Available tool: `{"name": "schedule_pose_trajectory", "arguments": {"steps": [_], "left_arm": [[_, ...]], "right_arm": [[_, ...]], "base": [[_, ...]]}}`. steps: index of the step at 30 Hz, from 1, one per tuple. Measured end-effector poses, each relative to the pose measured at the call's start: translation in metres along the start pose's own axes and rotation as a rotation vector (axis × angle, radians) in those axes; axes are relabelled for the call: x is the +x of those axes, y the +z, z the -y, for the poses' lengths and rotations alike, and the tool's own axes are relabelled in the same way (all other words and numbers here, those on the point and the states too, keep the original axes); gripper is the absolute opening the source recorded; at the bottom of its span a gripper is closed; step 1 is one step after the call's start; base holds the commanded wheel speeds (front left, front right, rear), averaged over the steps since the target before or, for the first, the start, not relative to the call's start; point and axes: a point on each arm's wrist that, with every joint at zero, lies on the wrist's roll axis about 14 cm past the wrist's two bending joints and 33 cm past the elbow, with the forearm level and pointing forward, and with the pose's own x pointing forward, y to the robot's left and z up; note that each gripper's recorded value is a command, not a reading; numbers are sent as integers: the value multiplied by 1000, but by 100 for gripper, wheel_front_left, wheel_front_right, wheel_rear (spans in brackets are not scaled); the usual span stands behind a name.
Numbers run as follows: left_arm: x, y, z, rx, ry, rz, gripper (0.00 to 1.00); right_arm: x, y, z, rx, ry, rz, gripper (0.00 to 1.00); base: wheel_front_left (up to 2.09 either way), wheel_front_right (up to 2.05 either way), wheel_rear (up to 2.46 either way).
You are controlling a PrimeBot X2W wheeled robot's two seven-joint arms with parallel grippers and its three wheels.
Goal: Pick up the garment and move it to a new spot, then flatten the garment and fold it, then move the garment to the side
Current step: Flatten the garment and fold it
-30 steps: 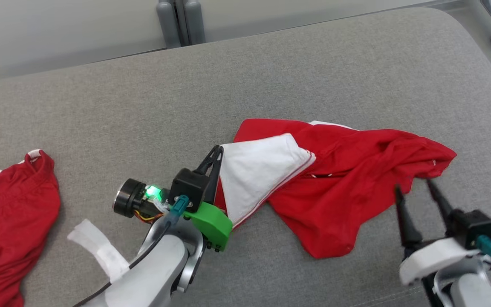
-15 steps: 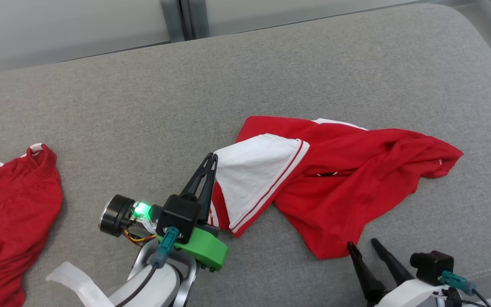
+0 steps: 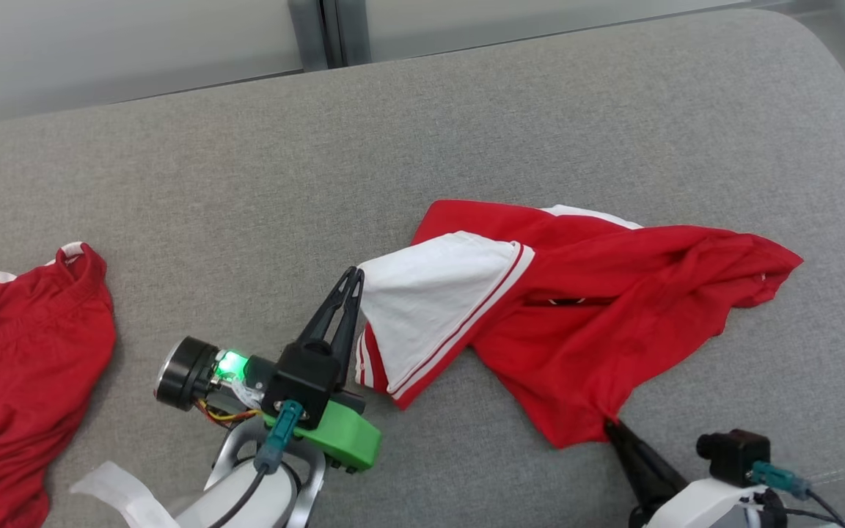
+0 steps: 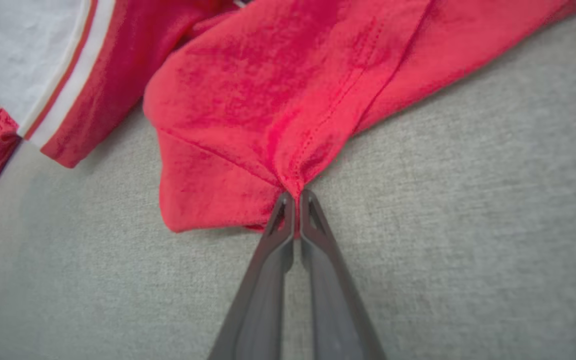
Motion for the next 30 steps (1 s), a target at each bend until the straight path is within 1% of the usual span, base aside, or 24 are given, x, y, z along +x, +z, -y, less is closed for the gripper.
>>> {"name": "schedule_pose_trajectory", "arguments": {"steps": [2, 5, 8, 11, 14, 16, 18, 19, 21, 23, 25, 27, 30], "left_arm": [[-2, 2, -2, 45, 1, 12, 0], [-2, 17, -9, 94, 11, 67, 0], [-1, 39, -23, 152, 22, 142, 0], [1, 75, -42, 207, 34, 245, 0], [3, 108, -60, 228, 46, 318, 0], [4, 120, -71, 231, 55, 328, 0], [3, 122, -78, 231, 62, 305, 0], [3, 120, -80, 230, 66, 292, 0], [3, 112, -85, 222, 76, 262, 0], [2, 103, -88, 207, 89, 234, 0], [1, 90, -91, 185, 104, 202, 0], [-2, 72, -95, 160, 120, 155, 0], [-6, 51, -100, 132, 144, 100, 0]], "right_arm": [[-2, 17, 10, -26, -14, 43, 0], [-10, 55, 27, -92, -43, 145, 0], [-24, 100, 45, -186, -75, 255, 0], [-40, 154, 56, -318, -90, 370, 0], [-51, 190, 61, -438, -88, 415, 0], [-54, 201, 61, -490, -86, 401, 0], [-53, 192, 59, -517, -71, 329, 0], [-52, 181, 58, -503, -61, 291, 0], [-53, 141, 56, -466, -43, 153, 0], [-60, 107, 64, -453, -57, 35, 0], [-68, 83, 72, -431, -85, -39, 0], [-77, 64, 89, -431, -142, -99, 0], [-88, 55, 114, -436, -232, -127, 0]], "base": [[0, 0, 0], [0, 0, 0], [0, 0, 0], [0, 0, 0], [0, 0, 0], [0, 0, 0], [0, 0, 0], [0, 0, 0], [0, 0, 0], [0, 0, 0], [0, 0, 0], [0, 0, 0], [0, 0, 0]]}}
